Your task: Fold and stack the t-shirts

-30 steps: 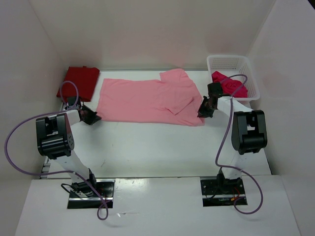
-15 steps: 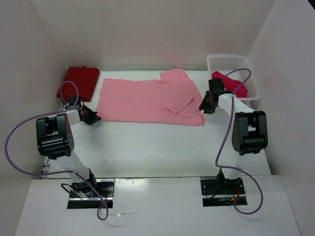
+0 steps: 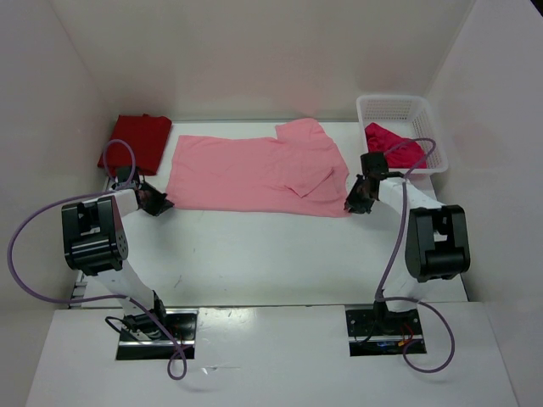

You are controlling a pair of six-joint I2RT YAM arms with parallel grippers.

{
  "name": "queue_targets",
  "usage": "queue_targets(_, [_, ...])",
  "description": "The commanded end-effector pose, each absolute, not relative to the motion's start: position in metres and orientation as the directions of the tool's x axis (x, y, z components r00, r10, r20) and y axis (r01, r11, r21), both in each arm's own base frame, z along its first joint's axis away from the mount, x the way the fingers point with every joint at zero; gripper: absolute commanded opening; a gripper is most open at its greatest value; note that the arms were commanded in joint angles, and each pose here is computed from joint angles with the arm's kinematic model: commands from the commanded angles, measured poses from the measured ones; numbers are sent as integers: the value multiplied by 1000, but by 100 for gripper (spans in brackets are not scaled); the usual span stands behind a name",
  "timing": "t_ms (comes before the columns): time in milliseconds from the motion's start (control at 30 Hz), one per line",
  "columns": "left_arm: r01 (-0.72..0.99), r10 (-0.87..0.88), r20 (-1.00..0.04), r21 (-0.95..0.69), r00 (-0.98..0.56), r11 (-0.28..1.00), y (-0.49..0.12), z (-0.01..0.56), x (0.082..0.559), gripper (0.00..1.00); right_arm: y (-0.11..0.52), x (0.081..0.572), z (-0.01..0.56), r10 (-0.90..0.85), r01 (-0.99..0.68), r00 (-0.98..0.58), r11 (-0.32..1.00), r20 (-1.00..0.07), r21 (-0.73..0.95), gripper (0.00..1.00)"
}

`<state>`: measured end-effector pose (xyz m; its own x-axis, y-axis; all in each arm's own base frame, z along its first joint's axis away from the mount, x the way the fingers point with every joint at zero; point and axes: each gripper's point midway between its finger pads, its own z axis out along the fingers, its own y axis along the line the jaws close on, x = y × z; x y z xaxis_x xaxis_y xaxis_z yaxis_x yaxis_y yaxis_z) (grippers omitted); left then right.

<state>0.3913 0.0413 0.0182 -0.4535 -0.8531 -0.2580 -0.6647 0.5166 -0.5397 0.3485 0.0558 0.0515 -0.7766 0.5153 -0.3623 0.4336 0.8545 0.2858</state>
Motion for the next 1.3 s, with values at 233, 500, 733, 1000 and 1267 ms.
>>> queue_targets(233, [-696, -851, -265, -491, -454, 524, 49, 9, 379, 0, 48, 368, 31, 570, 510, -723, 821, -390, 255, 12])
queue_targets(500, [-740, -865, -213, -451, -454, 500, 50, -1, 338, 0, 51, 319, 4, 592, 554, -760, 806, -268, 207, 2])
queue_targets(733, [-760, -871, -161, -433, -464, 485, 43, -5, 303, 0, 59, 280, -5, 613, 583, -774, 788, -157, 199, 1])
queue_targets(1000, [-753, -872, -236, -440, -428, 489, 49, 23, 278, 13, 76, 263, 35, 626, 574, -766, 768, -145, 285, 0])
queue_targets(1267, [-617, -825, -352, -549, -442, 564, 49, 88, 303, 33, 90, 313, 109, 556, 417, -768, 811, -317, 410, 22])
